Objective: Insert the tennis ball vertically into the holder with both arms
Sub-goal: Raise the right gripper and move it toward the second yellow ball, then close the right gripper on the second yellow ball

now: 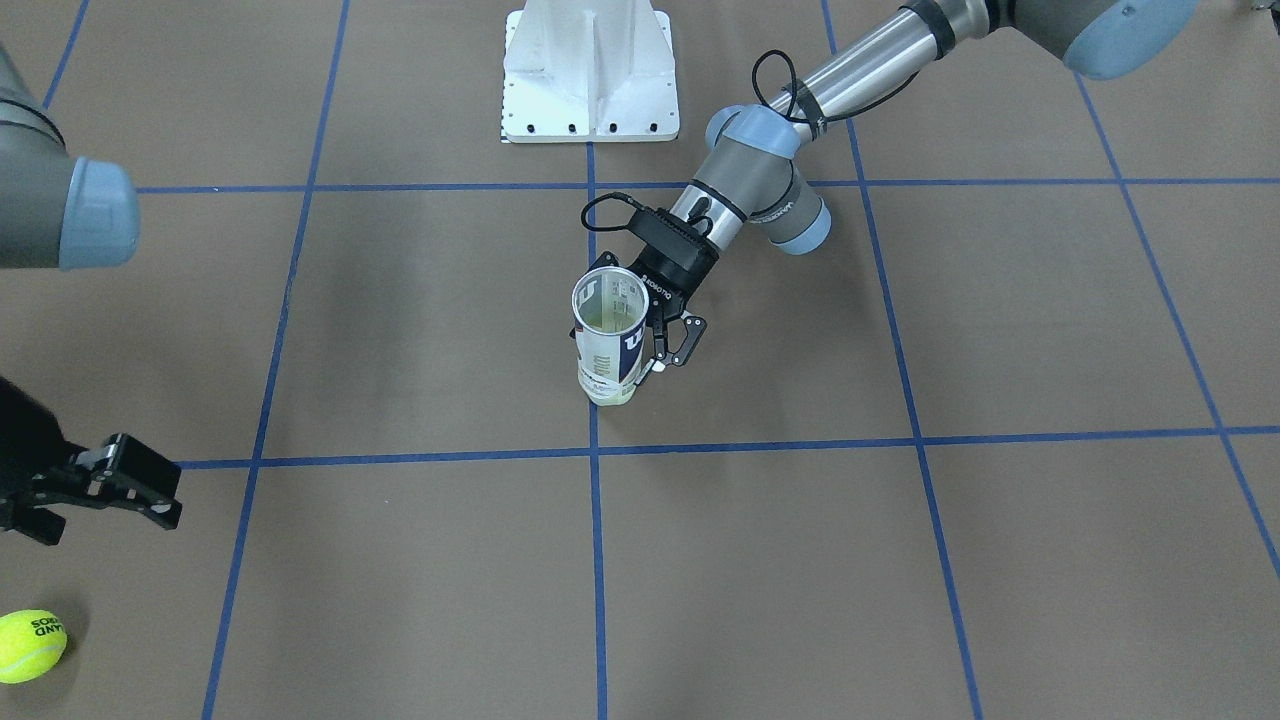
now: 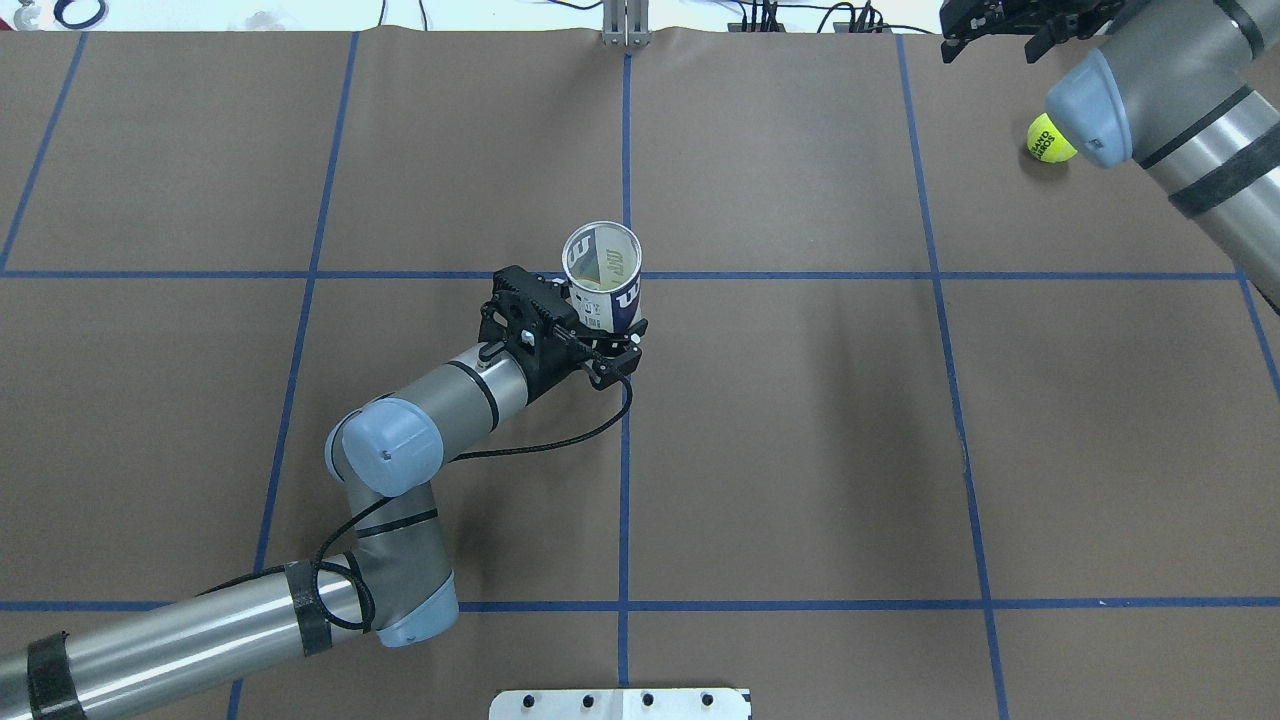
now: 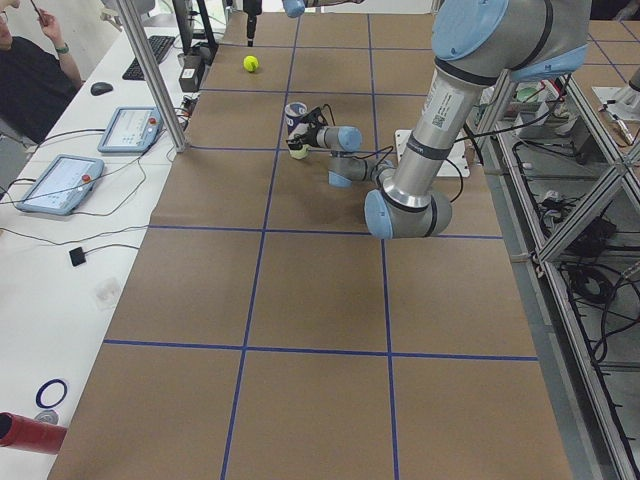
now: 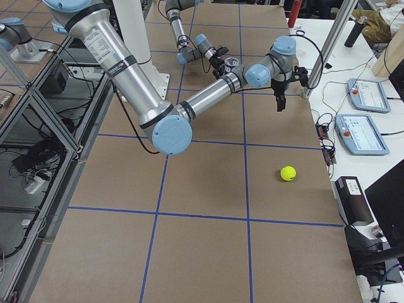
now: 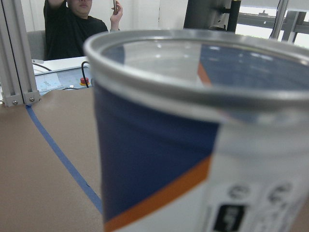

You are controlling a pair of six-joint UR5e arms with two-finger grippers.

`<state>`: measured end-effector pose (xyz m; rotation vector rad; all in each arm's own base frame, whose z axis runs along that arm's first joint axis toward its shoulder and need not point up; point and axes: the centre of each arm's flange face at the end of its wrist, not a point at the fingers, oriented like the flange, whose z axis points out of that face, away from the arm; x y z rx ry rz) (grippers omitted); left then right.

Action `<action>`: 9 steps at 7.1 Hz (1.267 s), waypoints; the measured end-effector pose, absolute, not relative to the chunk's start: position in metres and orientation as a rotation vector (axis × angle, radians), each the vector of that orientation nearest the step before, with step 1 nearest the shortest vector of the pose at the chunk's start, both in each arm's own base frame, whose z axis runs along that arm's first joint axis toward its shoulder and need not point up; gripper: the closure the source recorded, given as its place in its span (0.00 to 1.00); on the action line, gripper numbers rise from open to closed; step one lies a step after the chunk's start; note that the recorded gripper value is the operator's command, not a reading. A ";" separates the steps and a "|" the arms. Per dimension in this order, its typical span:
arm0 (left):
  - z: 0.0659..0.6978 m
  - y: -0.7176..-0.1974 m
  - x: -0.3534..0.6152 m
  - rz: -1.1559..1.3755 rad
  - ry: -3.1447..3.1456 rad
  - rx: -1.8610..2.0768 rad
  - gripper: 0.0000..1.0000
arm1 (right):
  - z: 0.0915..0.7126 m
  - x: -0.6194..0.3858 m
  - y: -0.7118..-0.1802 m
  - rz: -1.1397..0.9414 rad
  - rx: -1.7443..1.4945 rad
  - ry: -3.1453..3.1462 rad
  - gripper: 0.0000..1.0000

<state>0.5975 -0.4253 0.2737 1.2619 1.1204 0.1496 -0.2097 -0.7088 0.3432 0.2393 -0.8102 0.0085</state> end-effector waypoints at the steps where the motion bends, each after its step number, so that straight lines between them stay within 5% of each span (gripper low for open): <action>1: 0.274 -0.426 0.597 0.149 1.119 1.263 0.01 | 0.379 -0.209 -0.727 0.005 0.270 -0.773 0.01; 9: 0.278 -0.431 0.595 0.150 1.107 1.261 0.01 | 0.548 -0.225 -0.743 -0.094 0.350 -0.573 0.01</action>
